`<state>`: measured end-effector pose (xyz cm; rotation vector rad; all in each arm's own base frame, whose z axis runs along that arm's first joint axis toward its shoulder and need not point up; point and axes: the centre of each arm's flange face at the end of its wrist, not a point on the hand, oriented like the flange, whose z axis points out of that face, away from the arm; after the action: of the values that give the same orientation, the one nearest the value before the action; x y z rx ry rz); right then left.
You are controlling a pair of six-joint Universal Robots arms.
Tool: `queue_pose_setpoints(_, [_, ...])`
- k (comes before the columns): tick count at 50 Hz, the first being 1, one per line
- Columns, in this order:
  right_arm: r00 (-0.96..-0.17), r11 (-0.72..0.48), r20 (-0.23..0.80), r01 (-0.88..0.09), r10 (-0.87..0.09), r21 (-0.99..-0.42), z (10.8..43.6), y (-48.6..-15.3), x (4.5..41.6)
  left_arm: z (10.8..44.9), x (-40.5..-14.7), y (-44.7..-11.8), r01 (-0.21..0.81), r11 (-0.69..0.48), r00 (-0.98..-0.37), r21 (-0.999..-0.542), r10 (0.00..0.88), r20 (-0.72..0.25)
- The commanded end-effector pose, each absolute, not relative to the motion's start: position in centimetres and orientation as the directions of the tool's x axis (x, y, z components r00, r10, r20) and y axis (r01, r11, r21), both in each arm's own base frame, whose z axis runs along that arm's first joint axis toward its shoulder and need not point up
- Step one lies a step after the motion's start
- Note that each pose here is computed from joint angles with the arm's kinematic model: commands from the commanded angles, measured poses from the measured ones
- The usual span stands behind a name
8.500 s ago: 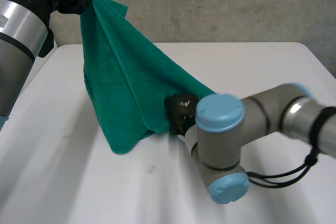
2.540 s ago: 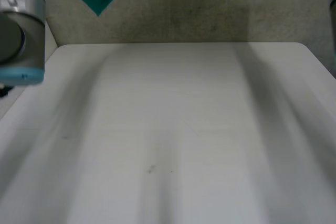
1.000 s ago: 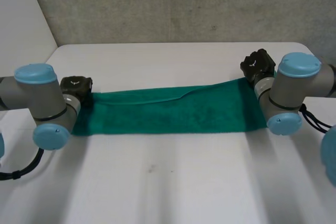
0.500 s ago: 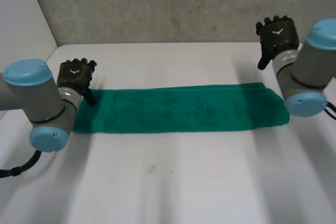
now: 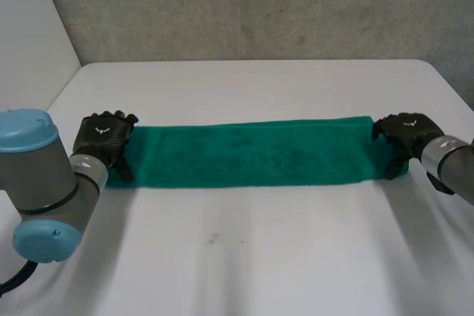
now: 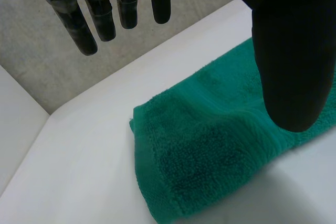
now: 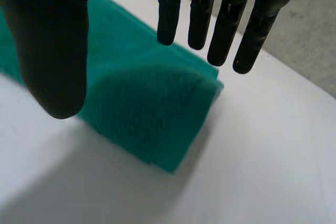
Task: Fold the towel.
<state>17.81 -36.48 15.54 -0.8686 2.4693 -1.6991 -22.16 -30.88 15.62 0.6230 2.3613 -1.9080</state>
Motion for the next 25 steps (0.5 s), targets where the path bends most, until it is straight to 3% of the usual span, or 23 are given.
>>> queue_pose_setpoints(1, [-0.834, 0.269, 0.342, -0.482, -0.433, -0.834, 12.3, -38.2, 16.2, 15.3, -22.1, -30.8, 0.335, 0.171, -0.918, -0.926, 0.282, -0.280])
queue_pose_setpoints(7, [-0.837, 0.265, 0.396, -0.507, -0.377, -0.820, 11.8, -39.8, 14.3, 15.2, -22.1, -30.7, 0.335, 0.172, -0.918, -0.926, 0.283, -0.279])
queue_pose_setpoints(11, [-0.857, 0.272, 0.468, -0.513, -0.215, -0.814, 12.9, -41.3, 11.3, 15.3, -22.1, -30.6, 0.334, 0.171, -0.918, -0.927, 0.281, -0.279])
queue_pose_setpoints(16, [-0.837, 0.237, 0.538, -0.545, -0.100, -0.804, 15.9, -42.0, 9.2, 15.5, -22.1, -30.6, 0.334, 0.170, -0.919, -0.927, 0.280, -0.279])
queue_pose_setpoints(19, [-0.806, 0.244, 0.587, -0.586, -0.076, -0.773, 16.4, -42.4, 7.5, 15.7, -22.1, -30.6, 0.333, 0.166, -0.919, -0.928, 0.278, -0.279])
queue_pose_setpoints(22, [-0.734, 0.248, 0.676, -0.668, -0.062, -0.702, 17.0, -42.8, 5.8, 15.7, -22.0, -30.5, 0.334, 0.169, -0.919, -0.927, 0.279, -0.279])
queue_pose_setpoints(25, [-0.697, 0.223, 0.713, -0.708, -0.072, -0.670, 17.5, -42.8, 6.3, 15.7, -22.0, -30.5, 0.334, 0.169, -0.919, -0.927, 0.278, -0.280])
